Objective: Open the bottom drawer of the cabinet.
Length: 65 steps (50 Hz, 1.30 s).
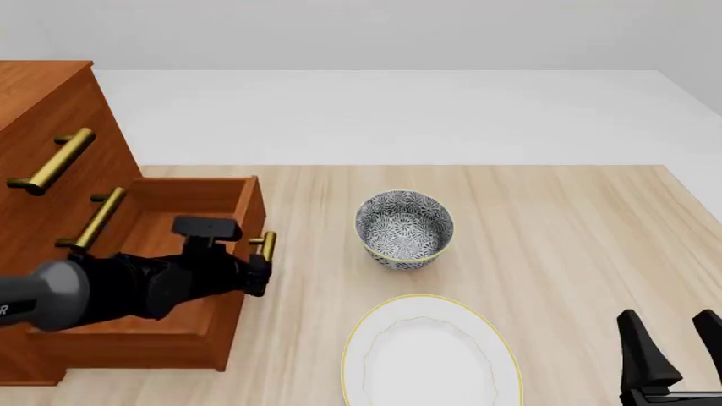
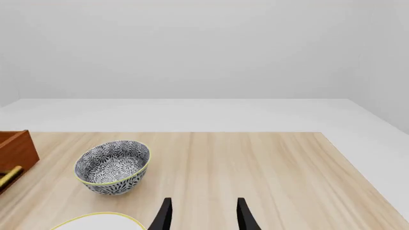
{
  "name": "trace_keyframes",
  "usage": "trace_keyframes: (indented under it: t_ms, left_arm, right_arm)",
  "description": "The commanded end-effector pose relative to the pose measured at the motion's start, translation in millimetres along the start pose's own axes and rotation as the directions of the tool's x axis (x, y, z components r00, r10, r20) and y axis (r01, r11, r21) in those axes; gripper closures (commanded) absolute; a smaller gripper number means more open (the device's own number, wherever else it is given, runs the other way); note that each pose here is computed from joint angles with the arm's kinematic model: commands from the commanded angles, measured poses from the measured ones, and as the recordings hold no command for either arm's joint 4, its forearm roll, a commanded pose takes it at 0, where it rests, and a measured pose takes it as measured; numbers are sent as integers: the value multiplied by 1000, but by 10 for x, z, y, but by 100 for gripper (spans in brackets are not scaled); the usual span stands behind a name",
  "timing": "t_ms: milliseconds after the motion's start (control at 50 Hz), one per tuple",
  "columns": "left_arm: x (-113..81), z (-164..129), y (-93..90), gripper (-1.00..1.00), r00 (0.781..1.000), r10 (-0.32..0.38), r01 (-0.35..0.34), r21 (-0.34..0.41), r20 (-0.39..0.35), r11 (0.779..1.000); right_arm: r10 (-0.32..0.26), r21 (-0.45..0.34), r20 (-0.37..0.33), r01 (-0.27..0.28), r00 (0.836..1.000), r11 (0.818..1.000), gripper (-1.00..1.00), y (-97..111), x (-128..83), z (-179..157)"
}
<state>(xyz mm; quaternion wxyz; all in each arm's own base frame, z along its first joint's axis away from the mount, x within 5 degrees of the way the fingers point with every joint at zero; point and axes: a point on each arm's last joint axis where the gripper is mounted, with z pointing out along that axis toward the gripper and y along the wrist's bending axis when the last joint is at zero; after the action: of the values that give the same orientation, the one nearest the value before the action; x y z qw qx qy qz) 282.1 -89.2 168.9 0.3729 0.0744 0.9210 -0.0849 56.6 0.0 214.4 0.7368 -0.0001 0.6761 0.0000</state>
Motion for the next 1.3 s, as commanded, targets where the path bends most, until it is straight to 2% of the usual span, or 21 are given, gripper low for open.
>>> trace_keyframes:
  t_ms: [20,400,700,820,840,880,920,960,1000,1020,1060,1180,1300]
  left_arm:
    - [193,5,-200,-100,993,40,-36,39,-111,999]
    - [-228,-370,-144,-100,999,44,-44,29,1,999]
    - [-560,-817,-132,-100,993,60,-62,24,104,998]
    - [-654,-1181,-89,-100,977,96,-99,8,191,995]
    - [-653,-1261,-103,-100,976,77,-82,17,206,996]
    - [-649,-1356,-86,-100,968,109,-113,6,226,994]
    - [-613,-1502,-131,-100,962,110,-120,24,250,993]
    - [-616,-1598,-103,-100,952,130,-138,9,276,990]
    - [-605,-1715,-115,-100,949,104,-116,22,299,993]
    - [-620,-1817,-64,-100,935,132,-137,-7,329,990]
    - [-598,-1925,-97,-100,933,108,-121,15,343,993]
    - [-533,-2268,-57,-100,901,153,-160,-17,405,987]
    - [-386,-2645,-13,-100,867,162,-162,-40,472,986]
  right_arm:
    - [0,0,0,0,1000,1000,-100,0,0,0]
    - [0,0,0,0,1000,1000,-100,0,0,0]
    - [0,0,0,0,1000,1000,-100,0,0,0]
    - [0,0,0,0,1000,1000,-100,0,0,0]
    - [0,0,0,0,1000,1000,-100,0,0,0]
    - [0,0,0,0,1000,1000,-100,0,0,0]
    - [0,0,0,0,1000,1000,-100,0,0,0]
    - [0,0,0,0,1000,1000,-100,0,0,0]
    - [0,0,0,0,1000,1000,-100,0,0,0]
    - [0,0,0,0,1000,1000,-100,0,0,0]
    - [0,0,0,0,1000,1000,-100,0,0,0]
    - [0,0,0,0,1000,1000,-100,0,0,0]
    - [0,0,0,0,1000,1000,-100,0,0,0]
